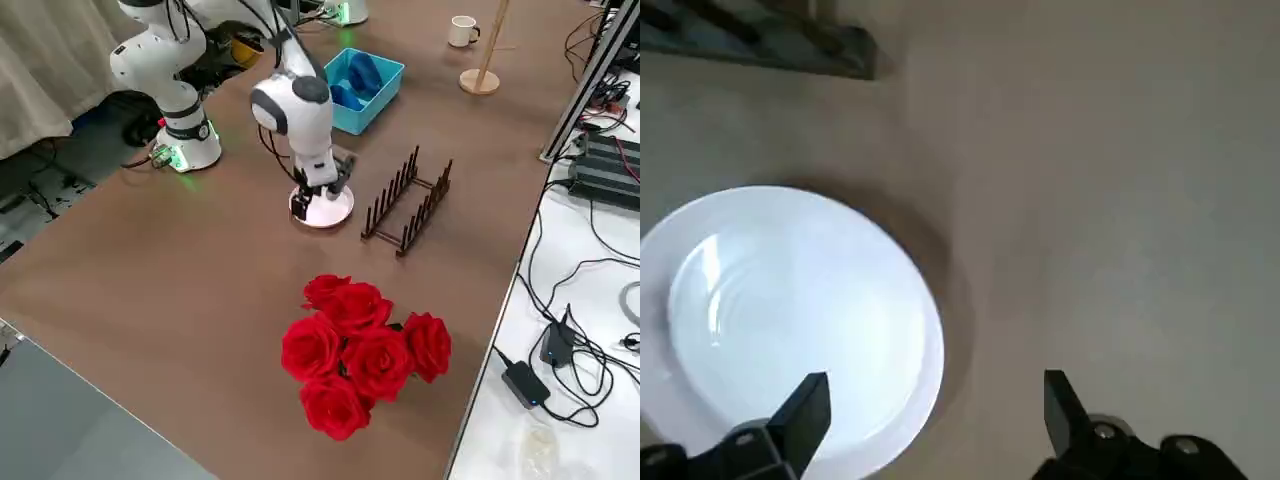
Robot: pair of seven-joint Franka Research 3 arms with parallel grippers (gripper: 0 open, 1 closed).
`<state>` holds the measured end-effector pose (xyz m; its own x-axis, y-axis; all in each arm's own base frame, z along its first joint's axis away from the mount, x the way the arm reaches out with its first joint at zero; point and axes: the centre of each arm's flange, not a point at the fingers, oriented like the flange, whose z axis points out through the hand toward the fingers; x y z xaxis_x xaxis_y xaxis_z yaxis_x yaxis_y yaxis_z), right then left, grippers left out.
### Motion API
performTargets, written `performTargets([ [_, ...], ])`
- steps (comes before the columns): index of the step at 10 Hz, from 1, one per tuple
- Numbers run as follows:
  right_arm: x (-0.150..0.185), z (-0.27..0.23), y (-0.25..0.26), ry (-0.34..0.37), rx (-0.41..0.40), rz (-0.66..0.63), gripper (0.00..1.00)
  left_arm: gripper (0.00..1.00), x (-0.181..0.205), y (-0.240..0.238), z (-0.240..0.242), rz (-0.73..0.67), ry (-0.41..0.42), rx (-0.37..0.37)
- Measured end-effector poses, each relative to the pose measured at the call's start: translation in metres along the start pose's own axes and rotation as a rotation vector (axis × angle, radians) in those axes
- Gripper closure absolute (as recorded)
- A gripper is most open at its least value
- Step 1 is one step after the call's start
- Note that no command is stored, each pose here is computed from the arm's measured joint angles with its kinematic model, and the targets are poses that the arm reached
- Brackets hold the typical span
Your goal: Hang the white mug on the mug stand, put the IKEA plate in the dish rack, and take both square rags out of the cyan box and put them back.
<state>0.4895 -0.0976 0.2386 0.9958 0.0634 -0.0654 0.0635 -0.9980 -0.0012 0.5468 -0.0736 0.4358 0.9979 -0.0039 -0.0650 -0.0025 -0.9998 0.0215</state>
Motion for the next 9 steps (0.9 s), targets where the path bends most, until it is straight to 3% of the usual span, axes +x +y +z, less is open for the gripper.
performTargets([
  [4, 0.004, 0.041, 0.007, 0.025, -0.006, 0.009, 0.05, 0.06, 0.045, -0.070, 0.105, -0.056, 0.005, 0.032],
  [6, 0.006, 0.042, 0.003, 0.037, -0.008, 0.001, 0.08, 0.07, 0.036, -0.105, 0.142, -0.036, -0.003, 0.046],
  [9, 0.008, 0.045, -0.002, 0.043, -0.009, -0.010, 0.27, 0.11, 0.004, -0.122, 0.176, 0.041, -0.075, 0.040],
])
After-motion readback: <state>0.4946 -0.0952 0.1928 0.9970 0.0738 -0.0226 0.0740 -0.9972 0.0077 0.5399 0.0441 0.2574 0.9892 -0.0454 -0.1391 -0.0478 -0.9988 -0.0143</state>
